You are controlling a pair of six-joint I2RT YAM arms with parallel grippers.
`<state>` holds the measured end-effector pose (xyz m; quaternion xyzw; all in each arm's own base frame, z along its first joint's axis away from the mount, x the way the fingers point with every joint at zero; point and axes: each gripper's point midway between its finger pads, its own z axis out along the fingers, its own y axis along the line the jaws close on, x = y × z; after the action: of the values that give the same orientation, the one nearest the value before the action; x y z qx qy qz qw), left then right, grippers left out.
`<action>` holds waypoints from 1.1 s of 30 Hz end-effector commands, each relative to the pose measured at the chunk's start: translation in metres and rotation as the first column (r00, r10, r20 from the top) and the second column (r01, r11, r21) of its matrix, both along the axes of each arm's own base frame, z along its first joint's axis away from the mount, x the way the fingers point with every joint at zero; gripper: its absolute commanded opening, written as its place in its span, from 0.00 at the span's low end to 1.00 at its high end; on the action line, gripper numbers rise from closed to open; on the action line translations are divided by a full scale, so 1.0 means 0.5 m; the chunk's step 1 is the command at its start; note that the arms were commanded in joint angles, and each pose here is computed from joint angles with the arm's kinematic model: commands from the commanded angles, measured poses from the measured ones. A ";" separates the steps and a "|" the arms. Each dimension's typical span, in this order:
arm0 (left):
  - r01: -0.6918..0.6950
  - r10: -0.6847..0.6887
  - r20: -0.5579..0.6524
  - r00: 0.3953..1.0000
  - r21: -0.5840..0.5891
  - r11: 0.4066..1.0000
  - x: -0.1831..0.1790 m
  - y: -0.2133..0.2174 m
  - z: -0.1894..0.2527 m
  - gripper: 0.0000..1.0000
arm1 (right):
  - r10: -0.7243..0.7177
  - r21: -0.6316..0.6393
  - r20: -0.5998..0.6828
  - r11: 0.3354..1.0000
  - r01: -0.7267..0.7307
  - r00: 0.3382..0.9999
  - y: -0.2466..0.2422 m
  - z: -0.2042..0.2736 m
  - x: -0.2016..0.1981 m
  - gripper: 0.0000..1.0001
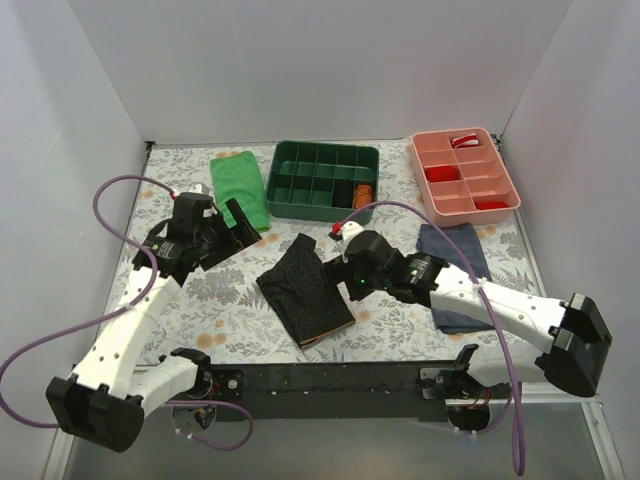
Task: Roll the underwear
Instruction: Pick up the underwear from the center of the board.
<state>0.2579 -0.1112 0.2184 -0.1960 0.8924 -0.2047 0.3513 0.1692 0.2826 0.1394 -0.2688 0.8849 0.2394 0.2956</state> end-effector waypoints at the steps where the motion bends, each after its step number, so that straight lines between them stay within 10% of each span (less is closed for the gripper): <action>1: -0.021 0.021 0.010 1.000 0.036 0.999 0.028 0.007 -0.016 0.98 | -0.039 -0.002 0.053 0.999 0.039 0.998 0.062 0.031 0.014 0.95; 7: -0.146 0.156 -0.063 0.986 0.146 0.978 0.033 0.078 -0.063 0.98 | 0.081 0.004 0.020 0.997 -0.081 0.997 0.171 0.022 -0.028 0.94; 33: -0.145 0.125 -0.184 0.975 -0.097 0.985 0.022 0.091 -0.143 0.98 | 0.204 -0.144 -0.149 0.964 -0.226 0.968 0.229 -0.128 -0.083 0.57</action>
<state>0.2697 -0.0603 0.1410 -0.3070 0.8942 -0.1907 0.2642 0.1400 0.3980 0.0648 -0.3665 0.8906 0.1841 0.1965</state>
